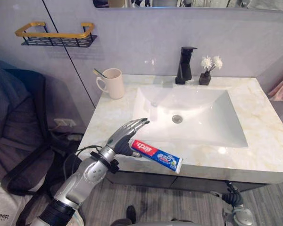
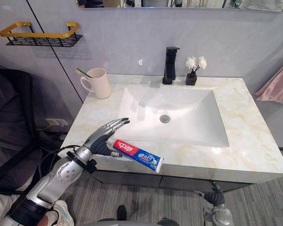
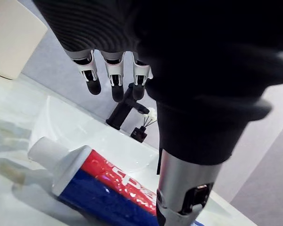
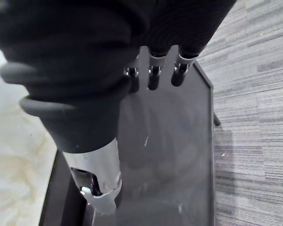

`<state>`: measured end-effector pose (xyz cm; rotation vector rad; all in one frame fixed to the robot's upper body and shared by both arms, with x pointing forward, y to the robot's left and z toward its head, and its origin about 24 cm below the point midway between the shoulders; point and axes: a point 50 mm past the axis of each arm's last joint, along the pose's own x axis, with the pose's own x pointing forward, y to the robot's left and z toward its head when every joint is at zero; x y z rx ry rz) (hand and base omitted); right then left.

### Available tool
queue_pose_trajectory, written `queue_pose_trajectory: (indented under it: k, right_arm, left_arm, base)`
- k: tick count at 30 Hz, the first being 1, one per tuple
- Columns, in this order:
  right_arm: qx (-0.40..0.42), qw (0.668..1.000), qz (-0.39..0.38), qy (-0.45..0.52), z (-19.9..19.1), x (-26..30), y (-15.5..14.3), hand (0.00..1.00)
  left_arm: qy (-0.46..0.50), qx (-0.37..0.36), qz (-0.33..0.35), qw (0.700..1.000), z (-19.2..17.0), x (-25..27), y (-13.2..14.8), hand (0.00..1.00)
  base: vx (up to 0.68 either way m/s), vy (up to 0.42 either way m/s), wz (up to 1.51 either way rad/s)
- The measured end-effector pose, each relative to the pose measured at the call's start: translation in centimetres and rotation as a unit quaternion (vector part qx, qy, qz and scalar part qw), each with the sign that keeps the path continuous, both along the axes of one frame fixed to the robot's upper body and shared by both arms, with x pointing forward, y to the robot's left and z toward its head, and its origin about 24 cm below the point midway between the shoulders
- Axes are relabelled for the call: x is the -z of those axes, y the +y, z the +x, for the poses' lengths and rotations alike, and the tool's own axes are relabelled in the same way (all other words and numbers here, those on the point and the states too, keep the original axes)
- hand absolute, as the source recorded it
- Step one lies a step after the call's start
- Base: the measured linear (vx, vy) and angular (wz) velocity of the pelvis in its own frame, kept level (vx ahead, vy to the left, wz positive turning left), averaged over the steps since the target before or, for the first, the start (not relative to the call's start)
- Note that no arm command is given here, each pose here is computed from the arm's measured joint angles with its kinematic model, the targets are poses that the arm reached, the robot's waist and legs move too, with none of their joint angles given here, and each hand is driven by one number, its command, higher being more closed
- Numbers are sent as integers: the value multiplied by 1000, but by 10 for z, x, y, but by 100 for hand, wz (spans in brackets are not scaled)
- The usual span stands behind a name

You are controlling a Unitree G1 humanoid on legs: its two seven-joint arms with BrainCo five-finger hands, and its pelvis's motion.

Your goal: Organize washtable

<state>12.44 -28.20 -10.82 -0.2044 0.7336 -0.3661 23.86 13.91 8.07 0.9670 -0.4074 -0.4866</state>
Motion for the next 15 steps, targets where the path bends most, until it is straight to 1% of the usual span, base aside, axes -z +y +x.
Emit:
queue_pose_trajectory:
  k: [11, 13, 15]
  right_arm:
    - [-4, 1000, 3, -11, 8, -2, 3, 0]
    - [-4, 1000, 3, -12, 8, -2, 3, 0]
    - [-4, 1000, 3, -13, 8, -2, 3, 0]
  left_arm:
    - [-10, -3, 53, 999, 12, 5, 1, 0]
    - [-6, -3, 78, 997, 14, 10, 3, 0]
    - [-12, -1, 87, 996, 15, 9, 4, 0]
  base:
    - [-4, -7, -5]
    - [0, 0, 0]
    - [-16, -18, -6]
